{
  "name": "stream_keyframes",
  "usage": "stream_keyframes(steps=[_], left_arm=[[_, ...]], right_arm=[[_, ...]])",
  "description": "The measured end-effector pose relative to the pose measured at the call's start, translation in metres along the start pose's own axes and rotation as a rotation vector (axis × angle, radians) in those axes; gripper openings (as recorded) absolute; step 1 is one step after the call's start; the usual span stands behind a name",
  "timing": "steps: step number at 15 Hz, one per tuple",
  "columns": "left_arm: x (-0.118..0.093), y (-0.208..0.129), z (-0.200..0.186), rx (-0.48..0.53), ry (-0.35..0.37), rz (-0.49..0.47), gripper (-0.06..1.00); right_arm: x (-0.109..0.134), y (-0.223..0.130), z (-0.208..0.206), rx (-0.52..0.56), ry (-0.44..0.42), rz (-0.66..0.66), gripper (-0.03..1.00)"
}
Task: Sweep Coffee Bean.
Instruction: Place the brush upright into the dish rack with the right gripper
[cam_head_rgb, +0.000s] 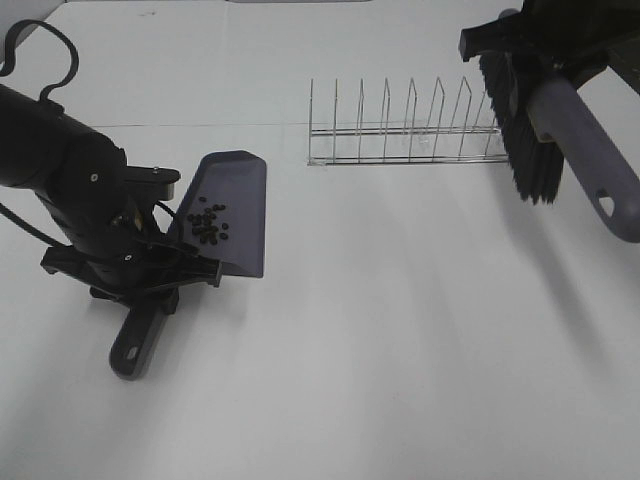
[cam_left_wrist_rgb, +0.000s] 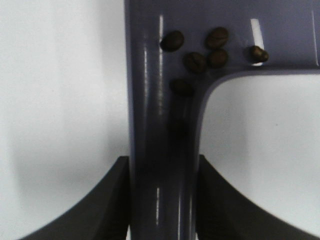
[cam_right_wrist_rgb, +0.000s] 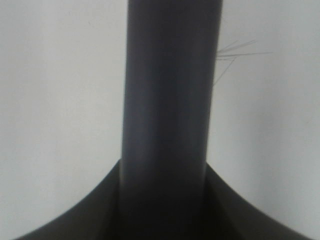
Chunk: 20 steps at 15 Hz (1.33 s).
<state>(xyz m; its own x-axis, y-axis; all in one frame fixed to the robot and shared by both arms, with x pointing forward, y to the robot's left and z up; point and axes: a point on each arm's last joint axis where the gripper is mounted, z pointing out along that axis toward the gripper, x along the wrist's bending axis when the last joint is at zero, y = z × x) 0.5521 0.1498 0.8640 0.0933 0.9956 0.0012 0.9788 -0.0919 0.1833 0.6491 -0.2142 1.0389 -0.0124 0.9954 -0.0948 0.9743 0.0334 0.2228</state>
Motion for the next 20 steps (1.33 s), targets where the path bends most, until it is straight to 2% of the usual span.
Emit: stream_keyframes(steps=[3, 8, 15, 20], left_arm=[[0.000, 0.000, 0.000, 0.001, 0.000, 0.000, 0.34], [0.000, 0.000, 0.000, 0.001, 0.000, 0.002, 0.34], [0.000, 0.000, 0.000, 0.001, 0.000, 0.002, 0.34], [0.000, 0.000, 0.000, 0.001, 0.000, 0.002, 0.34]], right_arm=[[0.012, -0.002, 0.032, 0.098, 0.063, 0.020, 0.30], [0.019, -0.001, 0.084, 0.205, 0.032, 0.006, 0.30], [0.024, 0.026, 0.090, 0.125, 0.032, 0.007, 0.30], [0.022, 0.029, 0.104, 0.135, -0.012, -0.013, 0.30]])
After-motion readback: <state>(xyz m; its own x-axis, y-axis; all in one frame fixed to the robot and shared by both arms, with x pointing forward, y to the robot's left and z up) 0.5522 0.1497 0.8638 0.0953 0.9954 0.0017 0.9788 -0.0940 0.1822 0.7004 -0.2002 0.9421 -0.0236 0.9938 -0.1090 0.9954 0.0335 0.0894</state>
